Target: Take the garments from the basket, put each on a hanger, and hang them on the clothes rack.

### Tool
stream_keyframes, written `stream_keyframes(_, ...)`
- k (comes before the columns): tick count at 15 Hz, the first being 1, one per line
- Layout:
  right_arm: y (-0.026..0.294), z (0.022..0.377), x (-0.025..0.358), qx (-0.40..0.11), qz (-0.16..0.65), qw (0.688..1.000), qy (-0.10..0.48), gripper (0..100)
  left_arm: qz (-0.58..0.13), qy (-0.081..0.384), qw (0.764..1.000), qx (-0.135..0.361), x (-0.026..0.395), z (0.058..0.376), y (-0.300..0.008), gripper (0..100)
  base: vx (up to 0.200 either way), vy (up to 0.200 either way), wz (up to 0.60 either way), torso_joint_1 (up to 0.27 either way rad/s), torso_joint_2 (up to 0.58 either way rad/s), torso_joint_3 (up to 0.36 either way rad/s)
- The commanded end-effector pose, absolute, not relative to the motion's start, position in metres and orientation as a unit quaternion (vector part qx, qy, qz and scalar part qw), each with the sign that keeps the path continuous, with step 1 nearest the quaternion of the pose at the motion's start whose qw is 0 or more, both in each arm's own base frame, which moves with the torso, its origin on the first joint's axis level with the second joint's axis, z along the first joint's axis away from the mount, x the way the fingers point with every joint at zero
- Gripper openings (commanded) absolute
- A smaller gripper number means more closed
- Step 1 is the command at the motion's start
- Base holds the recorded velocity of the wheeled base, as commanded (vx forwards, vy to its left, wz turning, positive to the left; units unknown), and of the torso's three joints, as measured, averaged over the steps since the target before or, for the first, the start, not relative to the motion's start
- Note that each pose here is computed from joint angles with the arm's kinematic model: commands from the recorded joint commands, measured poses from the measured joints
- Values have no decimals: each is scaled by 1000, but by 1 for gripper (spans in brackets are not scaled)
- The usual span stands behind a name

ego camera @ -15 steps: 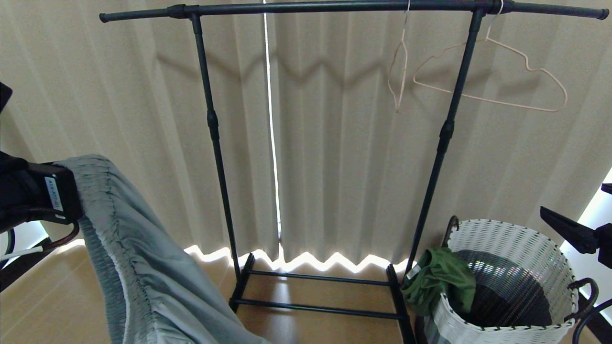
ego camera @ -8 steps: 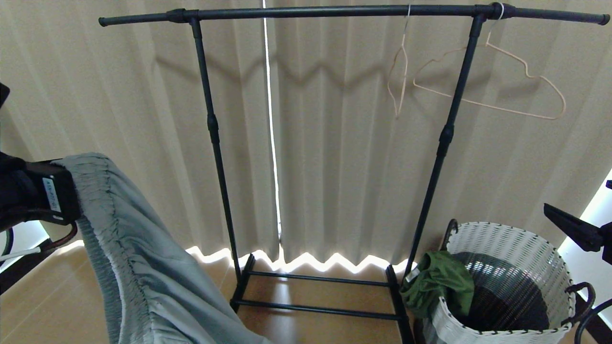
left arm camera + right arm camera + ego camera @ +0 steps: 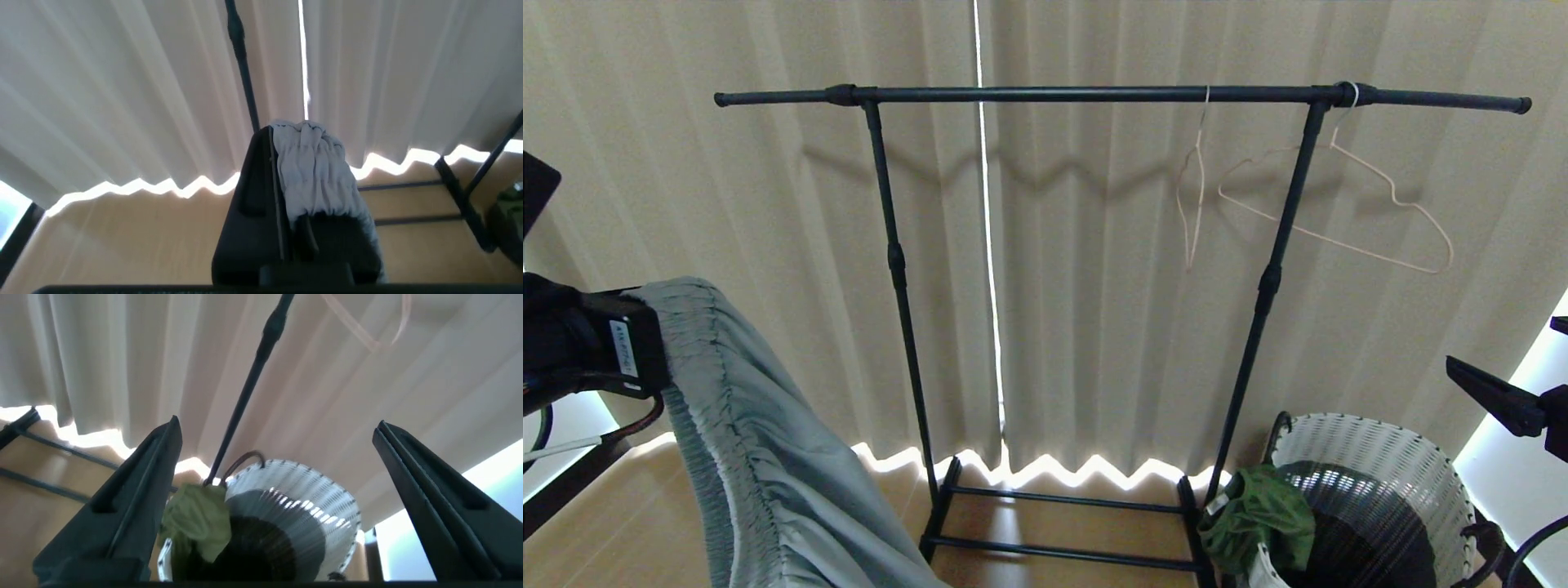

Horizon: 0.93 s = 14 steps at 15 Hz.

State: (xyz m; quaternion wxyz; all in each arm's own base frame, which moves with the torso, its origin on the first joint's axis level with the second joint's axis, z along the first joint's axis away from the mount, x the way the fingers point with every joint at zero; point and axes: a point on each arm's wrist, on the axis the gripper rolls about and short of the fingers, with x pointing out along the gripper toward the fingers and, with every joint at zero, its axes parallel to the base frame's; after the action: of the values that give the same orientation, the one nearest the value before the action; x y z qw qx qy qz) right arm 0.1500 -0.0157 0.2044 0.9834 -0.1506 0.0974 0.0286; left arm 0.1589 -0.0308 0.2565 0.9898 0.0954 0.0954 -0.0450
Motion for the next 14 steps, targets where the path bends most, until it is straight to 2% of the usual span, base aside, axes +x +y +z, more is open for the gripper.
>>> stream_keyframes(1,-16,204,150,-151,29,983,97,100,-46,97,990,96,158,253,-31,0,0,0,0,178,-461,-271)
stream_keyframes(7,-16,201,150,-150,30,983,103,100,-46,91,990,96,158,249,-31,0,0,0,0,203,-465,-268)
stream_keyframes(9,-16,199,151,-154,31,982,108,100,-48,82,990,104,158,244,-31,0,0,0,0,61,-166,-95)
stream_keyframes(12,-16,200,150,-161,31,981,106,100,-46,93,985,139,157,235,-29,0,0,0,0,14,-24,-12)
stream_keyframes(14,-16,200,150,-161,31,981,106,100,-45,79,986,138,156,239,-28,0,0,0,0,0,0,0)
